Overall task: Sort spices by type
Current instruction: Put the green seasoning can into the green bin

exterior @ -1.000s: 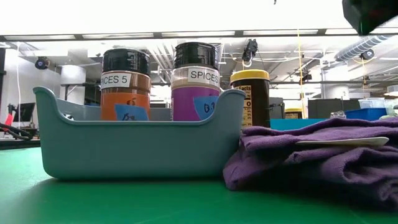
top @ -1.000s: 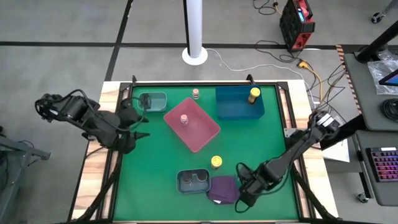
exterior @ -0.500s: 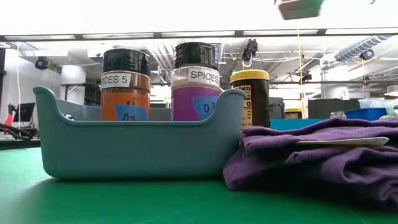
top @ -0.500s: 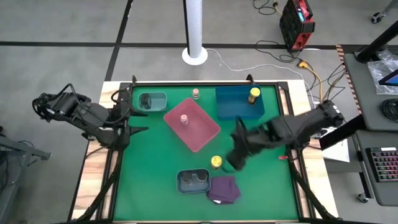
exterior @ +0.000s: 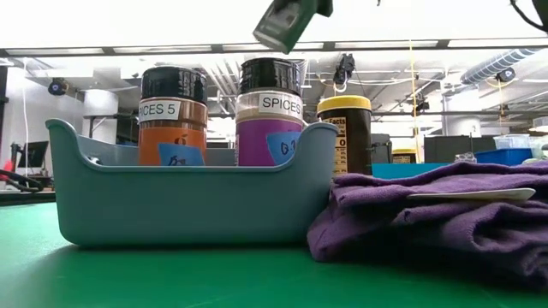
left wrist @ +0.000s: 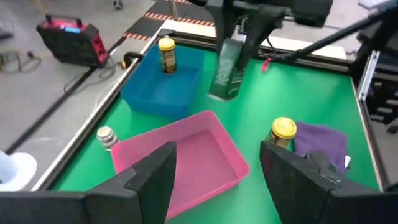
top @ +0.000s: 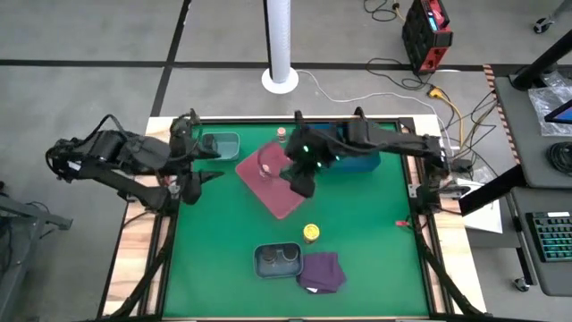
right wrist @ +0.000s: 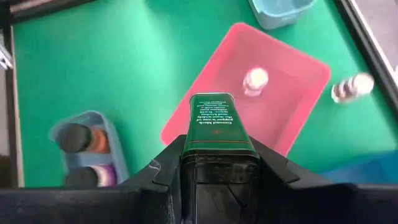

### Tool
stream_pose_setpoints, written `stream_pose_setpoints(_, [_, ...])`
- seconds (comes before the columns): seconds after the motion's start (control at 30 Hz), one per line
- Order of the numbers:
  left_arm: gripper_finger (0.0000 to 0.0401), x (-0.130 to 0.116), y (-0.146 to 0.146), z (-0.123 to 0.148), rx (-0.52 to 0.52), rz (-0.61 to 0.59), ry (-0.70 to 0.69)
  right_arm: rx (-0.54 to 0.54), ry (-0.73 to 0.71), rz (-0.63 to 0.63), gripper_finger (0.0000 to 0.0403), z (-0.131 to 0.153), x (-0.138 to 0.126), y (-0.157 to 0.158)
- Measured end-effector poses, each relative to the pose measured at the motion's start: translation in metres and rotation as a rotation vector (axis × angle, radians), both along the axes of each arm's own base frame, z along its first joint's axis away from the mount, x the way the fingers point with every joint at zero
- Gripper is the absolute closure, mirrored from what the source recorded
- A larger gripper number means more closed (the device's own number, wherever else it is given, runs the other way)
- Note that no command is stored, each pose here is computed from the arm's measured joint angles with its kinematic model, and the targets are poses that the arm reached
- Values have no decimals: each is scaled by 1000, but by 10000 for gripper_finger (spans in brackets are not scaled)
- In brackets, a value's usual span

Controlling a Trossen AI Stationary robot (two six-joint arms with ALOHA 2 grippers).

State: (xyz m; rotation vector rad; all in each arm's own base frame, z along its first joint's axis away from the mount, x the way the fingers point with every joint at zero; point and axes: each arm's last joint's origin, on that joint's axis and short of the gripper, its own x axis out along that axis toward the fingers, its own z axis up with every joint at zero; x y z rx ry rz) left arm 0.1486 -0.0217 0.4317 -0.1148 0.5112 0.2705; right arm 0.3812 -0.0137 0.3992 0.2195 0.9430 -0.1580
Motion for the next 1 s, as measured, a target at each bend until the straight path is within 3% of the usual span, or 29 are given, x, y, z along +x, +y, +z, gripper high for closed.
stream_pose_setpoints(0.3, [186, 40, 24, -16, -81, 53, 73, -190, -3, 214, 286, -9, 15, -37])
stream_pose_setpoints(0.57, [178, 93, 46, -36, 22, 55, 47, -240, -11, 243, 286, -8, 15, -48])
stream_pose_setpoints(0.87, [142, 126, 58, -52, 111, -32, 80, -269, -14, 285, 286, -7, 15, -47])
stream_pose_setpoints(1.0, [141, 136, 63, -64, 81, -59, 119, -287, -13, 301, 286, -6, 15, -47])
